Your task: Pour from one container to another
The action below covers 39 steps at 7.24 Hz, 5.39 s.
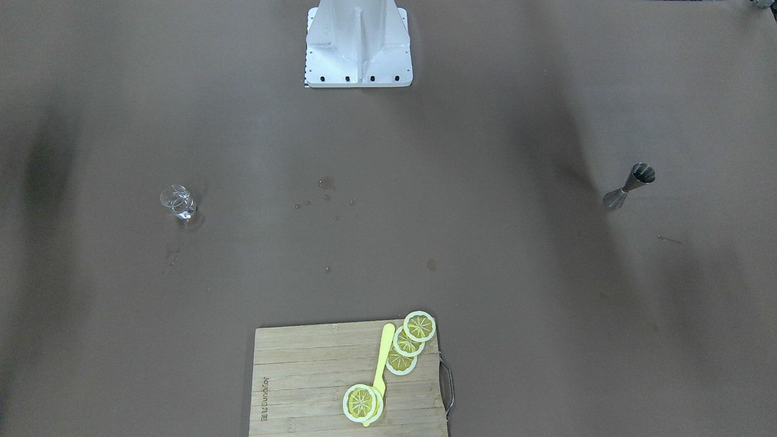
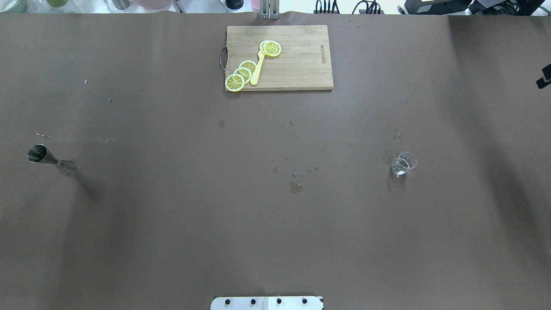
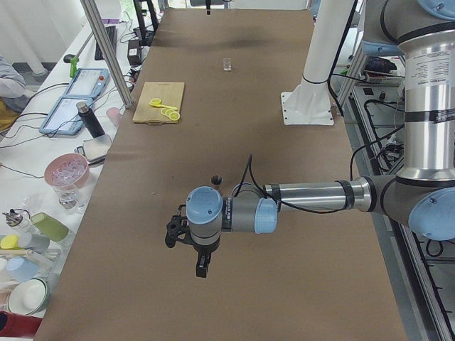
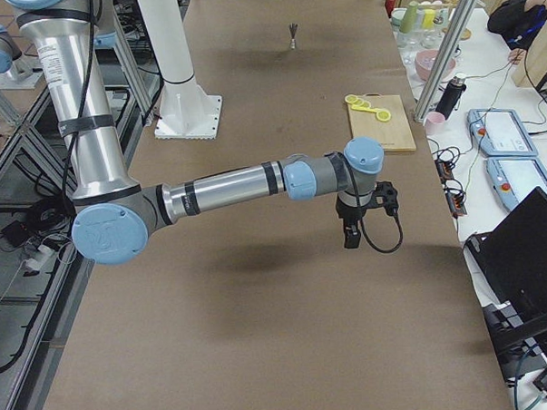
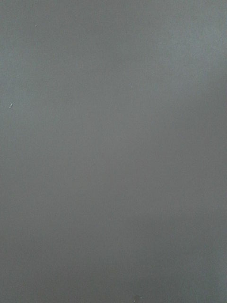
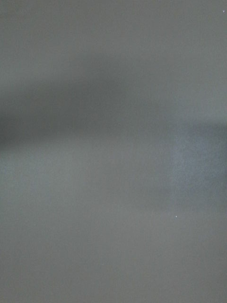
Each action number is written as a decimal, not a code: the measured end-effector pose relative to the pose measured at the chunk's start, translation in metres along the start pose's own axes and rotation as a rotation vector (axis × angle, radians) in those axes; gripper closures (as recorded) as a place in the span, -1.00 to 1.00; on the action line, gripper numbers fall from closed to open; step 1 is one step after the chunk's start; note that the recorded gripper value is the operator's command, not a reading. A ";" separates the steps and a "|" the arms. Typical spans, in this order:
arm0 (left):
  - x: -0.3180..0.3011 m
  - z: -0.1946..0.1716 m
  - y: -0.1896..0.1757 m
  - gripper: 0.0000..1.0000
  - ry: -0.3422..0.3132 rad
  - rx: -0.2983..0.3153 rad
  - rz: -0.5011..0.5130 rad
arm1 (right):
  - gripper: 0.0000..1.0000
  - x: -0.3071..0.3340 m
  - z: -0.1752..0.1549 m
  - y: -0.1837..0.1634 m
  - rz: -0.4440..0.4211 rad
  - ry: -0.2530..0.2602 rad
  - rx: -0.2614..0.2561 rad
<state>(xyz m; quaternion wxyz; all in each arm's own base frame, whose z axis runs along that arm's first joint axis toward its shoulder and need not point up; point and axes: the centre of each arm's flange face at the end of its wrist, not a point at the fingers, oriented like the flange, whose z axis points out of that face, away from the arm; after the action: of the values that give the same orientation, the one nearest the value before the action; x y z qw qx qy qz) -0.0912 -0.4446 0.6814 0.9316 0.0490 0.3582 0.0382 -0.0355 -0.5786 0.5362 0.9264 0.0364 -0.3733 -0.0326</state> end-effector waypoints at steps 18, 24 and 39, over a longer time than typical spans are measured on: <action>0.002 0.004 -0.010 -0.98 0.036 0.024 0.033 | -1.00 -0.127 0.121 0.113 -1.034 -0.449 0.418; 0.039 -0.017 -0.029 -0.98 0.036 0.431 0.452 | -1.00 -0.146 0.150 0.125 -1.330 -0.464 0.483; 0.306 -0.028 -0.123 -0.98 -0.004 0.751 0.816 | -1.00 -0.208 0.198 0.102 -1.470 -0.540 0.491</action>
<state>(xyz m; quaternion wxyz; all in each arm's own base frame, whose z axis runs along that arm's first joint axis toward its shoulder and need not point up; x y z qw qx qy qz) 0.1210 -0.5327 0.4435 0.7604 0.5126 0.2976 0.2655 -0.3191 -0.4670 0.5440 0.5124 0.4643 -0.4606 -0.5565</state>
